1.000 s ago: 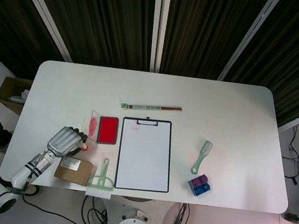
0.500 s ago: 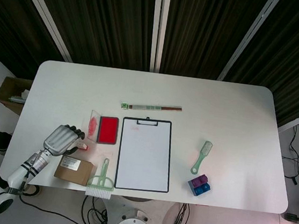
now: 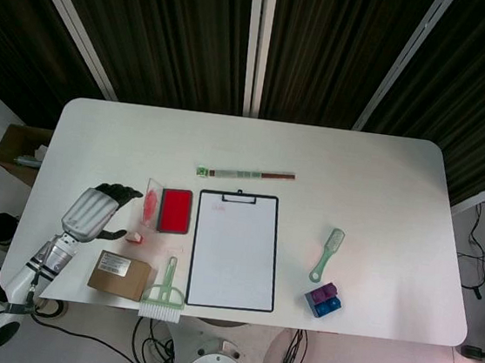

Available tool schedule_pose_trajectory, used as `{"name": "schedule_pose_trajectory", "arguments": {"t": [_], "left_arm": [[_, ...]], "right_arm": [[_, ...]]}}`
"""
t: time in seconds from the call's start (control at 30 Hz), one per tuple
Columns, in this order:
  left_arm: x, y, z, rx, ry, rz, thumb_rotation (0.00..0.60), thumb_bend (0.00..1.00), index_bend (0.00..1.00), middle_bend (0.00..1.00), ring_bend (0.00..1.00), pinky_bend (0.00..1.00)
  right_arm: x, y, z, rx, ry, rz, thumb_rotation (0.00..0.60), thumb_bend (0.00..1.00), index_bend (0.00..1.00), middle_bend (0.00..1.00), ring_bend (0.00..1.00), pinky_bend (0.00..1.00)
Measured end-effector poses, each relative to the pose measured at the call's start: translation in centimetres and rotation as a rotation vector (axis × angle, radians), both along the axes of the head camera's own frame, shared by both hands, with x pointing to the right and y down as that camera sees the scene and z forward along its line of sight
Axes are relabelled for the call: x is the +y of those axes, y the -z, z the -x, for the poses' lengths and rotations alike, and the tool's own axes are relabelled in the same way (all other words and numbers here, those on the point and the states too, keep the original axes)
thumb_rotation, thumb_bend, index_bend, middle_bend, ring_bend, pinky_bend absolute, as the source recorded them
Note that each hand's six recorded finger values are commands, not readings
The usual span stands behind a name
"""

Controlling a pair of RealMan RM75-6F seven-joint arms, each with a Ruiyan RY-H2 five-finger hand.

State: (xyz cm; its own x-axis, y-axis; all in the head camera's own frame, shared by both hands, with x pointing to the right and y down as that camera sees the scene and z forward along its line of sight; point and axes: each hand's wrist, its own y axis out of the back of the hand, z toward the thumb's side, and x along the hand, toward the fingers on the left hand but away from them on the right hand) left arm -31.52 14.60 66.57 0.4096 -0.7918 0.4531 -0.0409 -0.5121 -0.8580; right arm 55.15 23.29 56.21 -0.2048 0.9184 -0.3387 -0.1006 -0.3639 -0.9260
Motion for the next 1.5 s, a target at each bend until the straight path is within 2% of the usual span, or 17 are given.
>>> {"name": "schedule_pose_trajectory", "arguments": {"t": [0.17, 0.37, 0.53, 0.93, 1.5], "left_arm": [[-0.9, -1.1, -3.7, 0.050, -0.014, 0.009, 0.600, 0.06, 0.05, 0.00, 0.06, 0.18], [-1.9, -3.4, -5.7, -0.023, -0.048, 0.013, 0.600, 0.06, 0.04, 0.00, 0.05, 0.18], [-2.0, -4.4, -6.1, -0.079, -0.080, 0.029, 0.600, 0.06, 0.04, 0.00, 0.05, 0.17], [-2.1, -5.0, -5.7, -0.182, -0.136, 0.020, 0.600, 0.06, 0.04, 0.00, 0.05, 0.16], [-2.9, -5.8, -4.7, -0.219, -0.116, 0.026, 0.600, 0.06, 0.04, 0.00, 0.05, 0.16]], "right_arm": [[0.0, 0.0, 0.2, -0.001, 0.004, -0.002, 0.600, 0.21, 0.00, 0.00, 0.00, 0.00], [0.0, 0.6, -0.7, 0.003, -0.020, -0.017, 0.600, 0.21, 0.00, 0.00, 0.00, 0.00], [0.2, 0.6, -1.2, 0.004, -0.032, -0.014, 0.600, 0.21, 0.00, 0.00, 0.00, 0.00], [0.3, 0.2, -1.3, -0.003, -0.026, -0.010, 0.600, 0.21, 0.00, 0.00, 0.00, 0.00], [0.3, -0.1, -1.2, 0.001, -0.022, -0.001, 0.600, 0.21, 0.00, 0.00, 0.00, 0.00]]}}
